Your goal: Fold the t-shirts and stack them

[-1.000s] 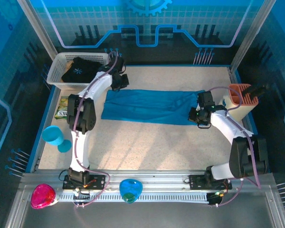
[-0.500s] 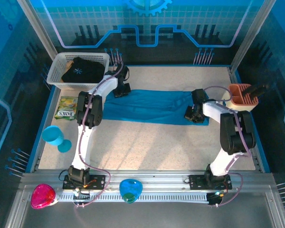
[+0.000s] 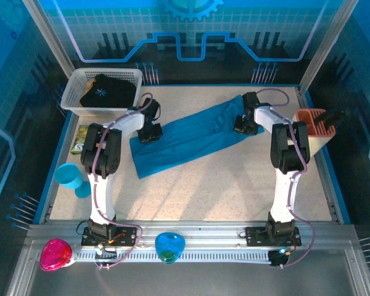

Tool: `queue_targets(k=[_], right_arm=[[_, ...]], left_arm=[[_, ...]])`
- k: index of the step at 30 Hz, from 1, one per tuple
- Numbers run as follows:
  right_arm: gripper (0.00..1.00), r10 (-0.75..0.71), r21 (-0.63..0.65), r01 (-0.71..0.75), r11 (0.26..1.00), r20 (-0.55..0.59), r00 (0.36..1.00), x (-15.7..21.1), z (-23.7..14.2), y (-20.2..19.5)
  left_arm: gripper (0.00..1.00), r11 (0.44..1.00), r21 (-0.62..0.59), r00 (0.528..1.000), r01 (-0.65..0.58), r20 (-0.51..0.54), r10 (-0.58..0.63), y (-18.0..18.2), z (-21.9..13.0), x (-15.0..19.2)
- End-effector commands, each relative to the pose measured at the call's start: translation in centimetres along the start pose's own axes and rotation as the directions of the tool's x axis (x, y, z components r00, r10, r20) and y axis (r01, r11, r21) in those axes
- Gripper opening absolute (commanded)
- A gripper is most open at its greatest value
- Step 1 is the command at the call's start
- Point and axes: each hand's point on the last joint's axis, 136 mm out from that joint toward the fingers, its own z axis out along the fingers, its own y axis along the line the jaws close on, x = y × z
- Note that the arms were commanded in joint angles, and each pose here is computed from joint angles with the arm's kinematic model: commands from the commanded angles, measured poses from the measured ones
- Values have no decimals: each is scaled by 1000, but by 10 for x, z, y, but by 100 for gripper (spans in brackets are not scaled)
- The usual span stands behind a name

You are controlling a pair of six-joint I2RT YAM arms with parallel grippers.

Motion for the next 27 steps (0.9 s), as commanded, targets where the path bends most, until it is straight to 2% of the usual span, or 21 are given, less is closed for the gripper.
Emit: queue_targets(k=[1, 7, 16, 22, 25, 27], right_arm=[[0, -22, -38, 19, 999, -78, 997, -2, 15, 6], [0, -69, -194, 49, 980, -100, 993, -27, 35, 49], [0, -123, -372, 92, 924, -62, 990, -51, 37, 129], [0, -115, -472, 89, 877, -25, 993, -61, 28, 173], [0, -107, -492, 88, 866, -10, 994, -64, 18, 181], [0, -105, -494, 95, 864, 7, 994, -68, 10, 182]], left_arm=[[0, 999, -17, 994, 42, -99, -43, 13, 3, 45], [0, 999, 25, 986, 48, -161, -43, 4, 0, 104], [0, 993, 112, 976, 43, -215, -18, -39, -13, 177], [0, 983, 180, 975, 35, -220, 6, -71, -31, 198], [0, 980, 198, 981, 24, -193, 15, -78, -47, 196], [4, 980, 197, 987, 19, -160, 13, -78, -61, 189]])
